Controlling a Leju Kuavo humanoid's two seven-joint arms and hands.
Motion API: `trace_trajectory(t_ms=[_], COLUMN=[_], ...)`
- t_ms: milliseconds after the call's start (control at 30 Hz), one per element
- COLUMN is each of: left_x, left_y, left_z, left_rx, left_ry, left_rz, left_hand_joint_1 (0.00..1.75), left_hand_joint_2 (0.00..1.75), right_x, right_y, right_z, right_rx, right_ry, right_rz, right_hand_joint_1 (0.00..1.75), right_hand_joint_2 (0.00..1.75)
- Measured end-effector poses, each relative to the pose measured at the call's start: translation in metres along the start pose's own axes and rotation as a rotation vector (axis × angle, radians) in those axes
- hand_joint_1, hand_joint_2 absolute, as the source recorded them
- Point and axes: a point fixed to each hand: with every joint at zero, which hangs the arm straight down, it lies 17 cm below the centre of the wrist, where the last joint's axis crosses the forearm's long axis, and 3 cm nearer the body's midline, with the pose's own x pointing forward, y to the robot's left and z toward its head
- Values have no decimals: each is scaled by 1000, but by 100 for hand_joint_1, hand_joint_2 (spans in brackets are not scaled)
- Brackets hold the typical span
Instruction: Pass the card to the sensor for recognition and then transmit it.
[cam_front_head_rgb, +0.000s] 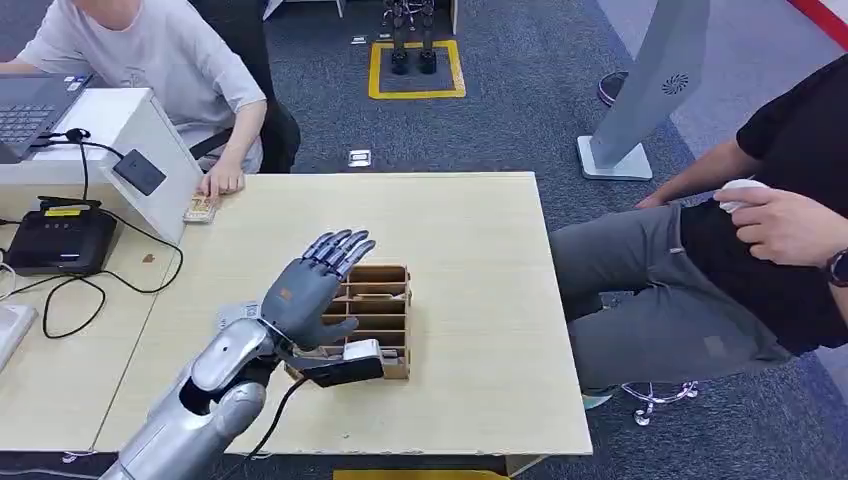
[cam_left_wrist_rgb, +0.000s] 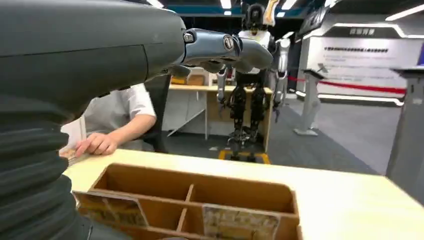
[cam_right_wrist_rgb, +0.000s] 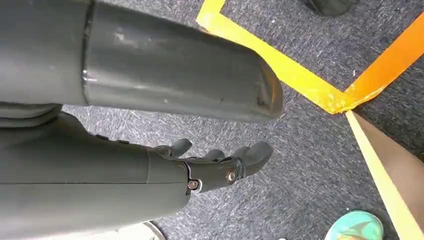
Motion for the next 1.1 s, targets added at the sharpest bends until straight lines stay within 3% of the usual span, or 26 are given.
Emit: trace_trajectory(t_ms=[400,1100], left_x=[-43,-45], left_y=[2,-3], left_z=[2,5], left_rx=[4,-26], left_ry=[112,86], left_rz=[-19,-39], left_hand_joint_1=[0,0], left_hand_joint_2=[175,175], right_x=[2,1], right_y=[2,1], right_z=[0,0], right_rx=[5,1], right_ry=[-9,-8], right_rz=[10,-1], right_hand_joint_1=[0,0], right_hand_joint_2=[0,0])
